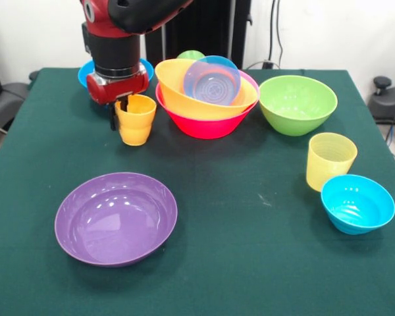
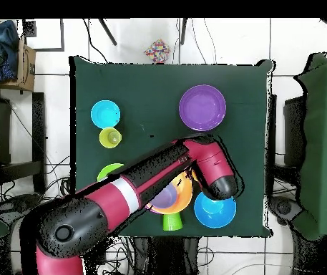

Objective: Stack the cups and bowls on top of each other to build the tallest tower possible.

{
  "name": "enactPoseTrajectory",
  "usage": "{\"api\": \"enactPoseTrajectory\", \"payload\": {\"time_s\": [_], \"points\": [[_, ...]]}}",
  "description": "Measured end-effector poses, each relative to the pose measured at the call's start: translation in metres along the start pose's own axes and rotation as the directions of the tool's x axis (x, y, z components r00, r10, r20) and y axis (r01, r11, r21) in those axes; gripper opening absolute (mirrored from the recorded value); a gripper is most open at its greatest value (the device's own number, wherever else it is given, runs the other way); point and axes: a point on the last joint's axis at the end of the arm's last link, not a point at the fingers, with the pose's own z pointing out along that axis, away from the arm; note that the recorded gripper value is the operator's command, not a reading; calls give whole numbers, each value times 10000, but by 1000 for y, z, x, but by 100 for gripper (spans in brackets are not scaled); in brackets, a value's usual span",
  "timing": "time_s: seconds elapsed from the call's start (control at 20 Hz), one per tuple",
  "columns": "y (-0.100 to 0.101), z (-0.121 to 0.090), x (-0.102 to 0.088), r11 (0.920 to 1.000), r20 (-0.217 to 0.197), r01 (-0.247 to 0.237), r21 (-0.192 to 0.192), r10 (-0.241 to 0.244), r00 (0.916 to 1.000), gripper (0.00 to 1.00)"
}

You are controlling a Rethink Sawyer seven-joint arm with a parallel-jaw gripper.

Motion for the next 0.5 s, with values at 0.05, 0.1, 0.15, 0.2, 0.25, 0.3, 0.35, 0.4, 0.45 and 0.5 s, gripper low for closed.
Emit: {"api": "enactPoseTrajectory", "payload": {"time_s": [0.05,0.1,0.15,0.2,0.25,0.3,0.35,0.4,0.45,0.5], "points": [[1,-1,0,10000,-39,67,-60,-67,10000,0],[1,-2,-1,9999,-54,99,-95,-100,9999,0],[2,-4,-2,9997,-89,185,-188,-187,9998,0],[3,-6,-2,9993,-114,259,-282,-262,9996,0],[4,-9,-3,9987,-144,337,-389,-343,9993,0],[5,-17,-6,9965,-221,546,-640,-561,9982,0],[5,-22,-8,9953,-247,633,-739,-652,9976,0],[5,-25,-9,9943,-263,688,-817,-711,9971,0],[6,-30,-11,9929,-283,753,-920,-782,9965,0],[6,-38,-14,9908,-296,832,-1069,-868,9958,0]]}}
